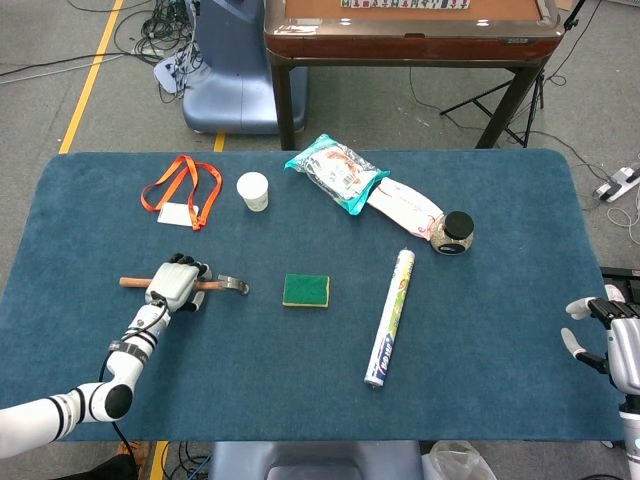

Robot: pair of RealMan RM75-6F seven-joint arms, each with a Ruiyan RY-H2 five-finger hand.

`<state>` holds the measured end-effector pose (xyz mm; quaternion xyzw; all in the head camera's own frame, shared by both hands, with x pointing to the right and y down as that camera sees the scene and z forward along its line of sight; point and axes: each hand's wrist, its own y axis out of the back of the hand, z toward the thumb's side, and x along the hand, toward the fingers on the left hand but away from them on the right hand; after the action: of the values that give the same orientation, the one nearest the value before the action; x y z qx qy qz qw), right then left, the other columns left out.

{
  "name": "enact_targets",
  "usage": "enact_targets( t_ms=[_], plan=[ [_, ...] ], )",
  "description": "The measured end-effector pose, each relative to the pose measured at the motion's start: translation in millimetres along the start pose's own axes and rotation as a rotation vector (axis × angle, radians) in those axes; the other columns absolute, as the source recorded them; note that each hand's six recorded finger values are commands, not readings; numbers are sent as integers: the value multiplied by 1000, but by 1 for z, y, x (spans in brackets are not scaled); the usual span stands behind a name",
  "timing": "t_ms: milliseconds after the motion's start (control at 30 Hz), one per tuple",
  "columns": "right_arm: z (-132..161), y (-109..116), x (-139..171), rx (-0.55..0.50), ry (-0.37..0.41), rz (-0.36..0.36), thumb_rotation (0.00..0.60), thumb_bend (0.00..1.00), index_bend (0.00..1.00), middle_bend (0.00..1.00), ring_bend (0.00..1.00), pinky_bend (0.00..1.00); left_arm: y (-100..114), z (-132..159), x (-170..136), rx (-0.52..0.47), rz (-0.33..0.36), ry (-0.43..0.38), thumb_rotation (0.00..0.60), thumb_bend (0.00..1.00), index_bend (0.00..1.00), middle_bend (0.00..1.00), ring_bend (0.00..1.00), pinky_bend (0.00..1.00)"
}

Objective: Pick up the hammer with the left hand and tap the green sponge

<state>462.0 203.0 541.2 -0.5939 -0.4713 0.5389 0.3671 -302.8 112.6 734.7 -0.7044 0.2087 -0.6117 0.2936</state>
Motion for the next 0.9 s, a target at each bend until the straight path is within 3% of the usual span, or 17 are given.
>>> enact_targets(
  t_ms=[900],
  plan=[
    [0,-1,0,1,1,7,600,258,473,504,449,415,-2,-8,4,-2,6,33,600,446,415,436,278,69]
  ],
)
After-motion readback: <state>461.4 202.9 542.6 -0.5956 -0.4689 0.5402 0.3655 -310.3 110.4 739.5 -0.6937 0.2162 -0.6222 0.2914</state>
